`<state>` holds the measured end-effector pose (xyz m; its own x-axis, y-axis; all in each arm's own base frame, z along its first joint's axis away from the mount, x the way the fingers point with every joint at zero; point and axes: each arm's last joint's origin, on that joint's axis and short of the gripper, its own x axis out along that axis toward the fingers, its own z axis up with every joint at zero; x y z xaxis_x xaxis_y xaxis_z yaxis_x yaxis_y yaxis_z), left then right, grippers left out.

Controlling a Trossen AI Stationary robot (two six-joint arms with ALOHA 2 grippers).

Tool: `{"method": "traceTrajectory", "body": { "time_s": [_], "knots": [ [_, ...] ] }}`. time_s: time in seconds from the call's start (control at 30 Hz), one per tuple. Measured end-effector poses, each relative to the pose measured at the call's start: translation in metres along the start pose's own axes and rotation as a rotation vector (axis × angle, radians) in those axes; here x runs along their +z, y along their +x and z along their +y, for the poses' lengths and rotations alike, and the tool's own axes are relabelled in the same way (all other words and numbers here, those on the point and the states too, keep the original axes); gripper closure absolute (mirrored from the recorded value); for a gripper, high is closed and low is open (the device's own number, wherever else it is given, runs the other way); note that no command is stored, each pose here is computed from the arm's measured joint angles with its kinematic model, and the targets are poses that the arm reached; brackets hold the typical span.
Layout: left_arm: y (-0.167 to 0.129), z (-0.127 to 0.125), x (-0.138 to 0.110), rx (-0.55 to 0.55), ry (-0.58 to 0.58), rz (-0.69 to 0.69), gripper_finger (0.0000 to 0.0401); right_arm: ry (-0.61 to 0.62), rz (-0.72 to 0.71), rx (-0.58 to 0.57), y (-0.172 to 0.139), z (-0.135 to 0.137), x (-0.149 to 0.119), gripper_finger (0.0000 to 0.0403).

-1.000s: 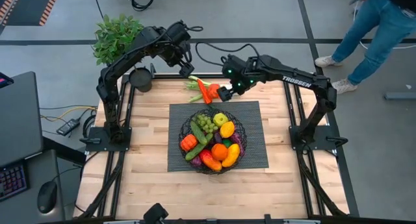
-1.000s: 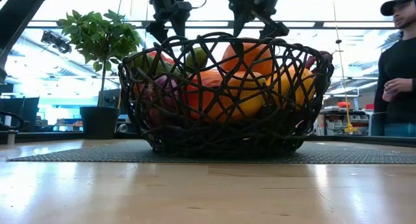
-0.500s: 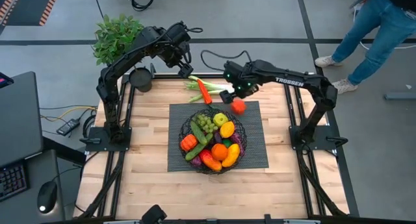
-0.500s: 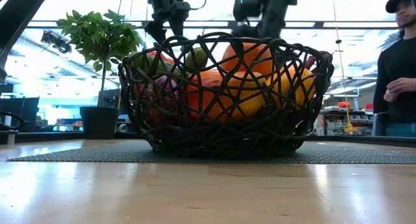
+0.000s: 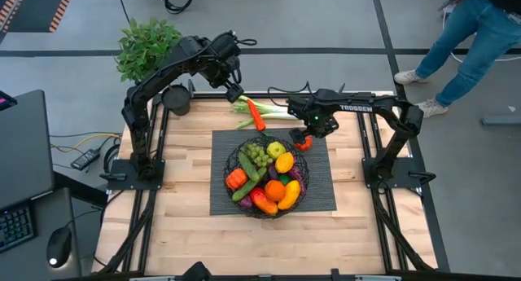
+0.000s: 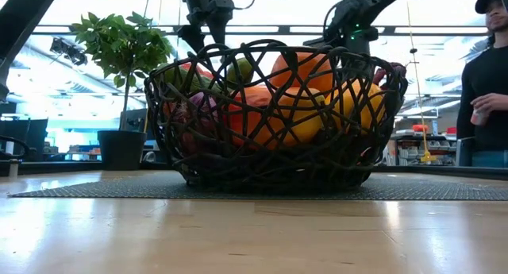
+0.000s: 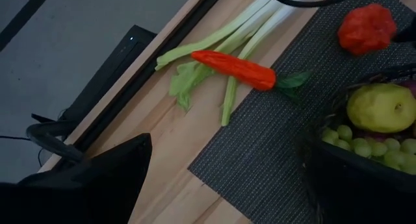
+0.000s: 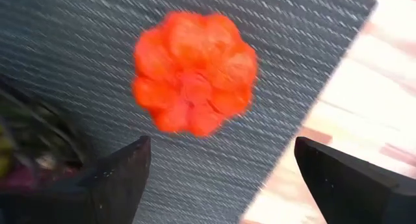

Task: Build produce basket
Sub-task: Put the orange pumpkin into the black wire basket

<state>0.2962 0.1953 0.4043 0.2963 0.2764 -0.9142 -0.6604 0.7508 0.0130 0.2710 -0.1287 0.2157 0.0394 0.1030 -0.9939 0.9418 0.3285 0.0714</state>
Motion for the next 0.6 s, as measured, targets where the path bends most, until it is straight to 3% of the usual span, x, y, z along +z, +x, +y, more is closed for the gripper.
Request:
{"method": "traceTrajectory", "body": {
  "time_s": [0.2,0.4,0.6],
  "knots": [
    [0.0,-0.002,0.0,-0.003,0.005,0.0,0.0012,0.03,-0.079,0.091,-0.001,0.008,0.008,0.0009],
    [0.0,-0.002,-0.001,-0.002,0.004,0.005,0.0012,0.078,-0.159,0.081,-0.001,0.01,0.013,0.0007],
    [0.0,-0.002,-0.001,-0.001,0.004,0.012,0.0012,0.125,-0.14,0.085,0.014,0.004,0.012,0.0007]
  ]
}}
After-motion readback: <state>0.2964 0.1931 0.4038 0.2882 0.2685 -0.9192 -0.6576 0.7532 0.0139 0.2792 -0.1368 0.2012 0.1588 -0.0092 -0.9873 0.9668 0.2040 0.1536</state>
